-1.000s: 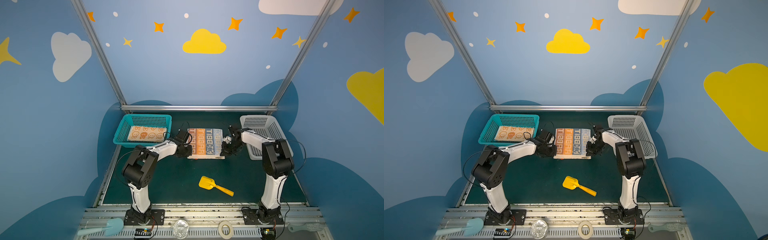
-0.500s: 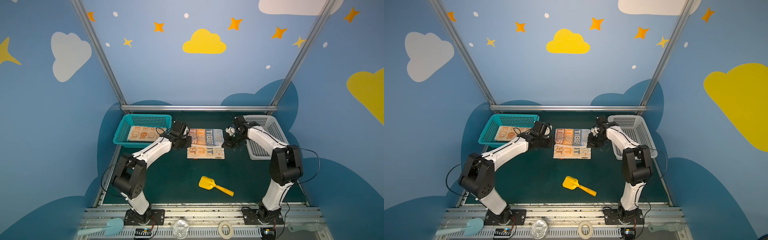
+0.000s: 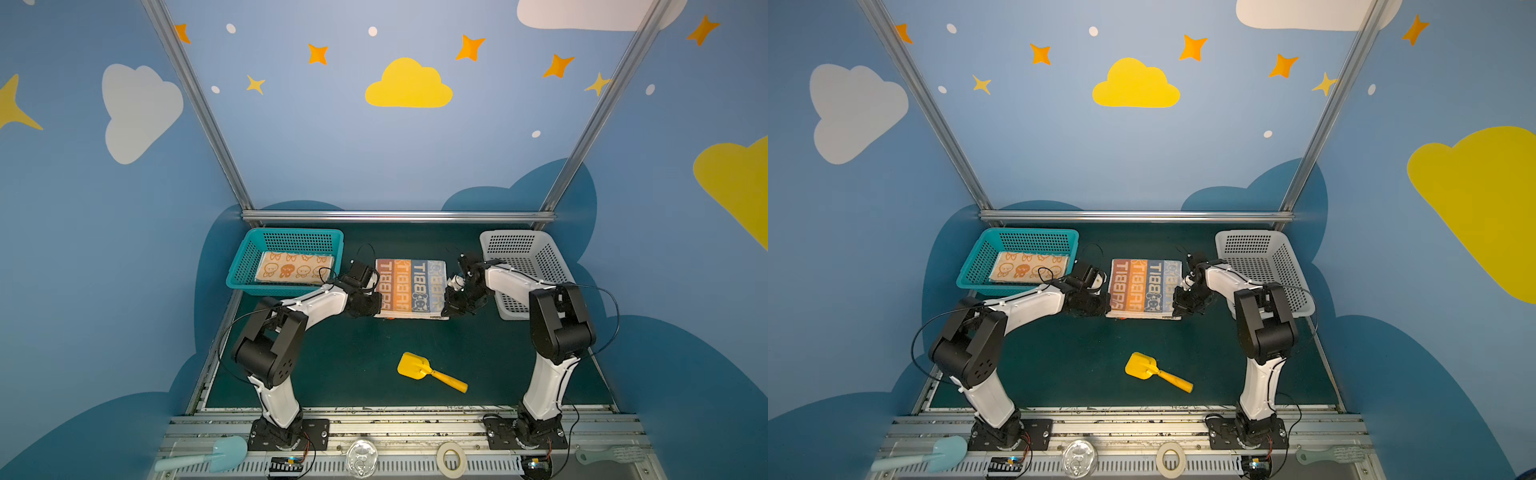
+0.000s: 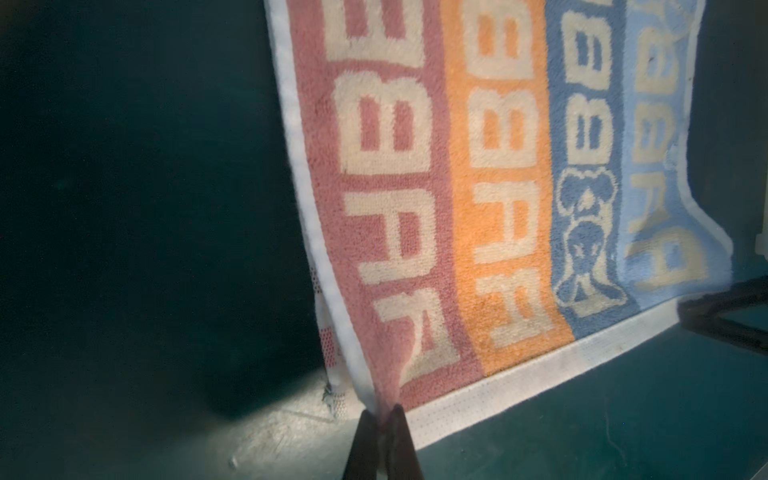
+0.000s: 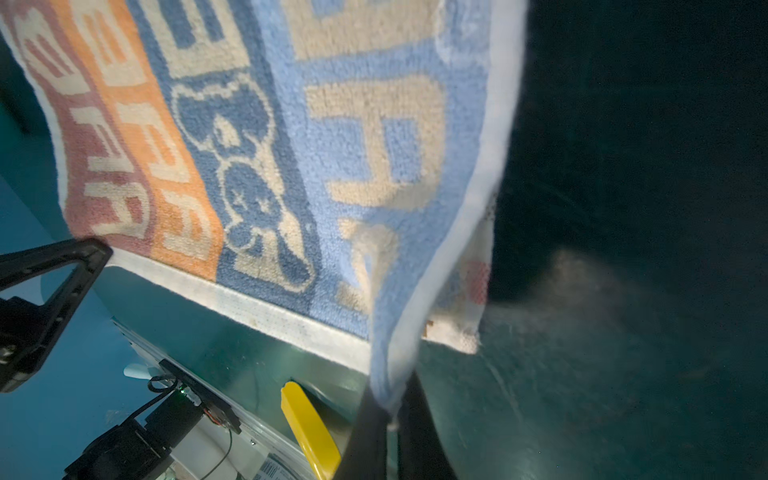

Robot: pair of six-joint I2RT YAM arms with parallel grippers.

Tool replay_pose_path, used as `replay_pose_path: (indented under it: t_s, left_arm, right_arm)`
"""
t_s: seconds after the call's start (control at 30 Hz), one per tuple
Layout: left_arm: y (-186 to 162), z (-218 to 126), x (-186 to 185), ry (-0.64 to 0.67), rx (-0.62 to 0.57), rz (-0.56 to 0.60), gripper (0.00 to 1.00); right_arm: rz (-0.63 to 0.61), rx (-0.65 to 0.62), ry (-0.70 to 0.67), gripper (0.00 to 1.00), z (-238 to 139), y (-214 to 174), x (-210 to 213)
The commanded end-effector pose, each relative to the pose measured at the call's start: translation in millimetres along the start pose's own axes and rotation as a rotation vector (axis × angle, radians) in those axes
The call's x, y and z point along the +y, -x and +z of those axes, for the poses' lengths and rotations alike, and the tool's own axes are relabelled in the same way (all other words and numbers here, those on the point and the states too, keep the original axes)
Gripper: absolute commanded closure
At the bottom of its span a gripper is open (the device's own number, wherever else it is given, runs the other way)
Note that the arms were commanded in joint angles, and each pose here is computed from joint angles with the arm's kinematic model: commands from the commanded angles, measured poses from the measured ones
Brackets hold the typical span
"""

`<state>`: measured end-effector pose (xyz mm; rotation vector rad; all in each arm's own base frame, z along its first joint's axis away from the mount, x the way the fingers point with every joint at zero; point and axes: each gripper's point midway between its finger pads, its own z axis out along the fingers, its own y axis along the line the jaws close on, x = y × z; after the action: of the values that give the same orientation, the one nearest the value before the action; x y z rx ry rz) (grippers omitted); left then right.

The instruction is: Fold and stack the towels

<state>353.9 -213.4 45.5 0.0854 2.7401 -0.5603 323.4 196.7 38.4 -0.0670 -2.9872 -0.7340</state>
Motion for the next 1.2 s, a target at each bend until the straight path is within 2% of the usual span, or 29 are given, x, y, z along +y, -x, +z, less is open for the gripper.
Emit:
replay_pose_path:
  t_s: [0.0,0.07,0.17,0.2,0.27,0.37,0.43,0.47,0.57,0.67,0.77,0.8,0.97,1.17]
  left_arm:
    - [-3,7,4,0.004,0.009,-0.002,0.96]
    - [-3,9,4,0.002,0.015,-0.003,0.94]
    - [-4,9,0,-0.016,0.017,-0.002,0.82]
    - [-4,8,-2,-0.022,0.018,0.0,0.78]
    - [-3,6,-3,-0.027,0.017,-0.001,0.61]
    - [1,-4,-11,-0.043,-0.002,0.011,0.51]
    - [7,-16,-14,-0.045,-0.034,0.014,0.37]
    - [11,-22,-17,-0.044,-0.05,0.017,0.3]
    - [26,-45,-26,-0.052,-0.107,0.019,0.01]
    - [49,-58,-43,-0.13,-0.159,-0.031,0.0]
    - [70,-59,-62,-0.284,-0.149,-0.093,0.0]
    - [76,-54,-62,-0.297,-0.152,-0.121,0.0]
    - [89,-18,-48,-0.278,-0.121,-0.201,0.0]
    - [64,18,-26,-0.217,-0.048,-0.229,0.0]
  right_arm:
    - [0.016,0.014,-0.006,1.0,9,-1,-6]
    - [0.017,0.019,-0.009,1.0,12,-2,-8]
    - [0.022,0.024,-0.012,0.96,14,-2,-10]
    - [0.023,0.024,-0.013,0.93,14,-3,-10]
    - [0.021,0.019,-0.009,0.84,11,-2,-8]
    - [0.012,0.001,-0.001,0.68,1,-1,-2]
    - [0.006,-0.015,-0.002,0.54,-8,-1,2]
    - [0.002,-0.024,-0.003,0.51,-14,-2,4]
    - [-0.019,-0.065,0.001,0.37,-35,-3,13]
    - [-0.034,-0.115,0.032,0.22,-54,2,26]
    - [-0.031,-0.122,0.096,0.19,-56,14,43]
    - [-0.028,-0.115,0.112,0.19,-53,19,47]
    - [0.014,-0.063,0.178,0.18,-23,32,51]
    - [0.054,0.001,0.178,0.18,13,31,34]
